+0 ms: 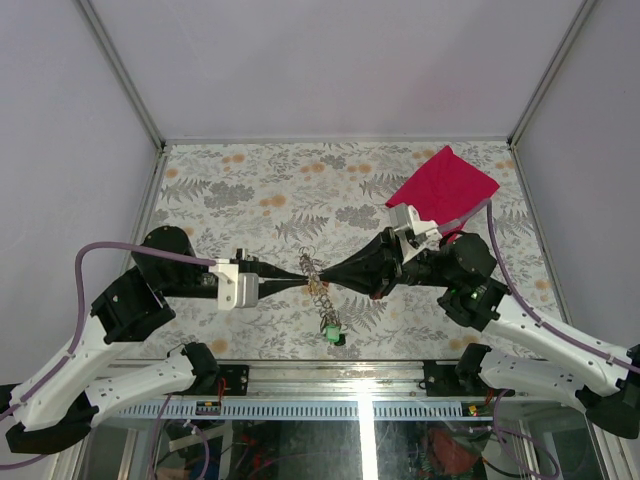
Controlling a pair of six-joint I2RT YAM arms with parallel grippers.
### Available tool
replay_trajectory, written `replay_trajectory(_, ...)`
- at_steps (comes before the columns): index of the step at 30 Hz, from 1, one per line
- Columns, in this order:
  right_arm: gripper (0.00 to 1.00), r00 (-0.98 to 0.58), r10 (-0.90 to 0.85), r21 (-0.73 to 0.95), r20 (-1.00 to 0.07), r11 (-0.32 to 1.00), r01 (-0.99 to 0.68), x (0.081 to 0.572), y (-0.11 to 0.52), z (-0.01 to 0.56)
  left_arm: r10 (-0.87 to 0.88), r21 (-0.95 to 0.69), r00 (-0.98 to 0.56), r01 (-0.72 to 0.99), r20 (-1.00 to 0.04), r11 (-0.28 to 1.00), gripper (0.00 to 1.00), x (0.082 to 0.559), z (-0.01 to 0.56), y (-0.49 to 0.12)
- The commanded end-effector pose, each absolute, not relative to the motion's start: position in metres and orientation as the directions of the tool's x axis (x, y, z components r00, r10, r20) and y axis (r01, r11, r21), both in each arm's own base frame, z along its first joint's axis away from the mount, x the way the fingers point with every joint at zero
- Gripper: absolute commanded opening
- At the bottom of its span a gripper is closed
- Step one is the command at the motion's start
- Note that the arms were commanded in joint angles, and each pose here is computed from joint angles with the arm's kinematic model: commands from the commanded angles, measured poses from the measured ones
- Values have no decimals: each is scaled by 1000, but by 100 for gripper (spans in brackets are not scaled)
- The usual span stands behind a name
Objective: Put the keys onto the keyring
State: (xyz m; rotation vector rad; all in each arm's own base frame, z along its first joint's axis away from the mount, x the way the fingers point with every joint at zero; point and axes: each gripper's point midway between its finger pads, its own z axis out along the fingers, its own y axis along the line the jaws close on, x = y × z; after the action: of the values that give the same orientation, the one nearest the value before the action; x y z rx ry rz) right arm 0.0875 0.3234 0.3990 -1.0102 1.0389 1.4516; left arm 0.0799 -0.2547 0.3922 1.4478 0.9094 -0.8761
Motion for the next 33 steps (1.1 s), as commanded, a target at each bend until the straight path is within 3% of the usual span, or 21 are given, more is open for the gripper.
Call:
replay_trajectory(1, 0, -60, 473, 50, -879, -34, -998, 90, 306, 449, 15, 448, 448, 894, -894, 0, 0, 83, 407, -253)
replay_trajectory(23, 0, -107, 725, 154, -680, -1, -988, 105, 279, 484, 50, 424, 422, 905, -905, 34, 0, 96, 401, -259)
replay_trajectory(33, 0, -95, 725, 127, -682, -10, -992, 100, 277, 488, 37, 405, 404, 914, -914, 24, 20, 93, 406, -260)
